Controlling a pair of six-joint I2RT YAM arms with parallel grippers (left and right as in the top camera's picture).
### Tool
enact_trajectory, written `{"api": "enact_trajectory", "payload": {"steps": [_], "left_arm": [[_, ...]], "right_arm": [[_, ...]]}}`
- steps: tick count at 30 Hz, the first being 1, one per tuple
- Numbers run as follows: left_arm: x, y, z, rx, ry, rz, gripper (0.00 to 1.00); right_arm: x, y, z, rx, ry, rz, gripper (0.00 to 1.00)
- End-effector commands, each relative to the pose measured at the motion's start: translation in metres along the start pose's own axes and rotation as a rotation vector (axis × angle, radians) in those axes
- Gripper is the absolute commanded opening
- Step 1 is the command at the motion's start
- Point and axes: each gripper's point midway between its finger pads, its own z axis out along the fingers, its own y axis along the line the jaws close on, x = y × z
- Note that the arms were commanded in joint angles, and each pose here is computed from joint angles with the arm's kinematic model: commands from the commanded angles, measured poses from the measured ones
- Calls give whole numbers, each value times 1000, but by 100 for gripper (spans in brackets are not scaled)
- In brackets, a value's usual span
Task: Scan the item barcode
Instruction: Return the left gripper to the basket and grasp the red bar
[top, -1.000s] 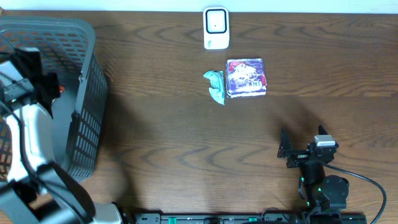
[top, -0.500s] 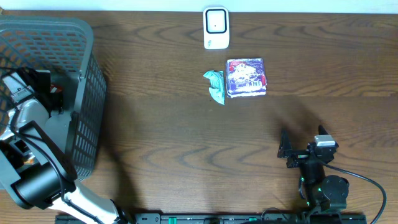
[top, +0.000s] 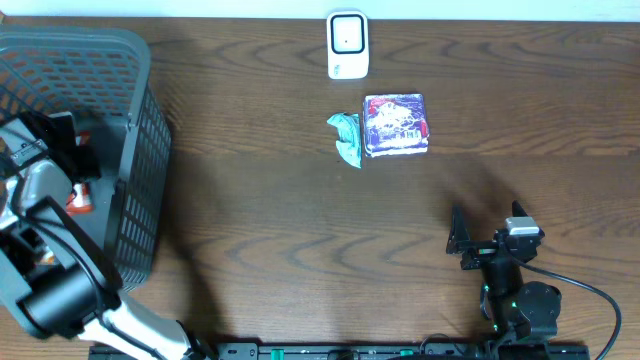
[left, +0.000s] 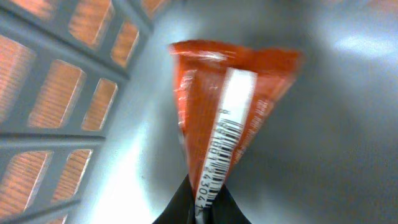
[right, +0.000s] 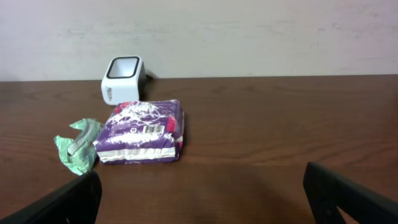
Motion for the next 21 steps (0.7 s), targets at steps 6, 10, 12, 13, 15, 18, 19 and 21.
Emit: {"api": "enact_trajectory", "payload": {"steps": [6, 10, 12, 13, 15, 18, 19, 21], "left_arm": [[-136, -35, -267, 166, -731, -50, 7], [-144, -63, -397, 268, -1034, -108, 7], [-146, -89, -416, 392, -1070, -98, 7], [-147, -103, -422, 462, -1073, -94, 7], [-148, -170, -428, 787, -986, -131, 7], [-141, -239, -412, 968, -848, -83, 7], [-135, -272, -398, 1022, -774, -60, 7], [-124, -324, -369, 1070, -655, -30, 7]], "right_arm": [[1, -3, 0, 12, -2, 4, 99], [1, -3, 0, 12, -2, 4, 99], [1, -3, 0, 12, -2, 4, 99], [1, -3, 0, 12, -2, 4, 99], [1, -3, 0, 12, -2, 4, 99], [1, -3, 0, 12, -2, 4, 99], [1, -3, 0, 12, -2, 4, 99], [1, -3, 0, 12, -2, 4, 99]]}}
